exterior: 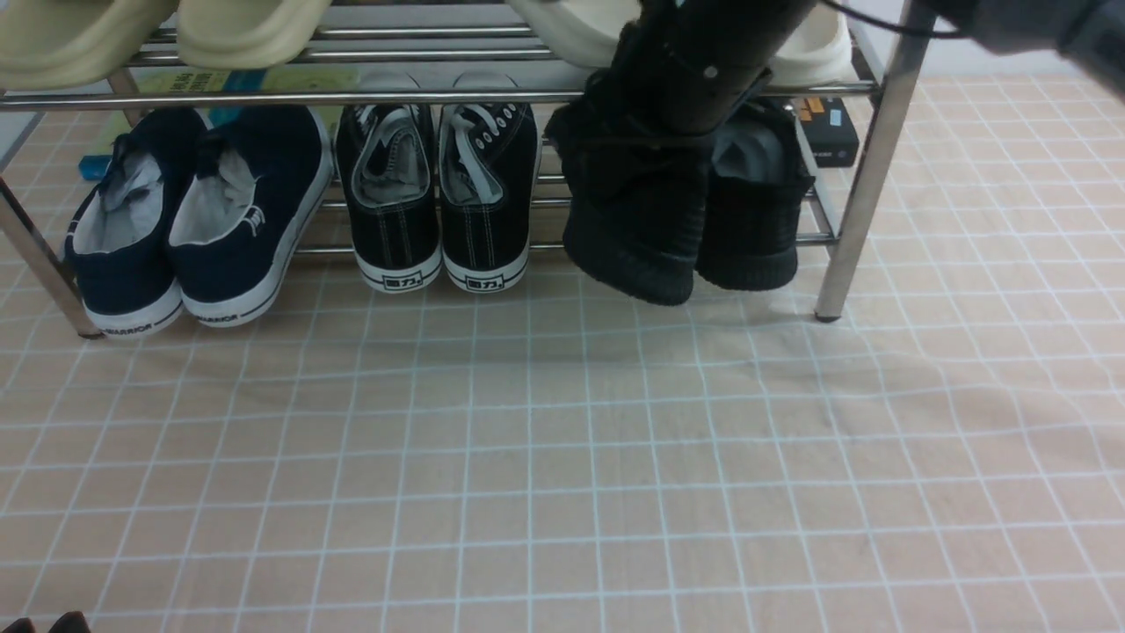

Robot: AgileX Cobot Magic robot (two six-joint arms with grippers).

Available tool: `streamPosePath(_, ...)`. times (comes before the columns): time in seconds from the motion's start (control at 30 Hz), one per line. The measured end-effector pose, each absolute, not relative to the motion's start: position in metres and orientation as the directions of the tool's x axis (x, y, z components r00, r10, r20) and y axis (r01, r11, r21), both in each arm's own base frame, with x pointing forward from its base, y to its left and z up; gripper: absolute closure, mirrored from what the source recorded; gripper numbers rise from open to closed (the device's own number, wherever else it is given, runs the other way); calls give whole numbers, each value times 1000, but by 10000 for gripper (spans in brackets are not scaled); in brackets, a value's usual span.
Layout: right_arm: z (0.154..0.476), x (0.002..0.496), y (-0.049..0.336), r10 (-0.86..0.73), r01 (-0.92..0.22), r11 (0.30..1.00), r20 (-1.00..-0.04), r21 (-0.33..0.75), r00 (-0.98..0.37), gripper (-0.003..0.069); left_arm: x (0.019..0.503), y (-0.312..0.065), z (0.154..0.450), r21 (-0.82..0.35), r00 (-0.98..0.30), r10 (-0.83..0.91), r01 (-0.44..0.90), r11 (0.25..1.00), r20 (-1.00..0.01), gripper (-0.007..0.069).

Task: Take the shoes off the shelf from the light coffee tablecloth by hand.

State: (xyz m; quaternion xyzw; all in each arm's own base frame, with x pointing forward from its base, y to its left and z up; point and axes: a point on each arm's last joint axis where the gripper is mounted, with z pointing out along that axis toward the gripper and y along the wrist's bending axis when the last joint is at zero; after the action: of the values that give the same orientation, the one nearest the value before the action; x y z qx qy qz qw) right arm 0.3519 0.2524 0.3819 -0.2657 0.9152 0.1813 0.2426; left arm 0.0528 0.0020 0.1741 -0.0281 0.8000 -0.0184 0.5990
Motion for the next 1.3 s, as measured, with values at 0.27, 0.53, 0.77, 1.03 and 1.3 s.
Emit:
streamPosePath(0.27, 407, 288, 214, -404, -578, 782, -519, 231, -753, 640, 53, 2, 174, -49, -280, -54, -24, 999, -958, 384)
streamPosePath(0.53, 360, 261, 208, -540, -659, 690, -393, 298, -744, 640, 53, 2, 174, -48, -280, -53, -24, 999, -959, 384)
streamPosePath(0.77, 334, 262, 213, -602, -697, 641, -354, 321, -716, 640, 53, 3, 174, -45, -281, -50, -24, 999, -958, 384)
streamPosePath(1.03, 317, 270, 235, -581, -698, 625, -389, 348, -715, 640, 53, 3, 174, -45, -281, -50, -24, 999, -958, 384)
streamPosePath(1.3, 314, 273, 254, -522, -685, 658, -466, 313, -714, 640, 53, 3, 174, -45, -281, -50, -25, 999, -959, 384)
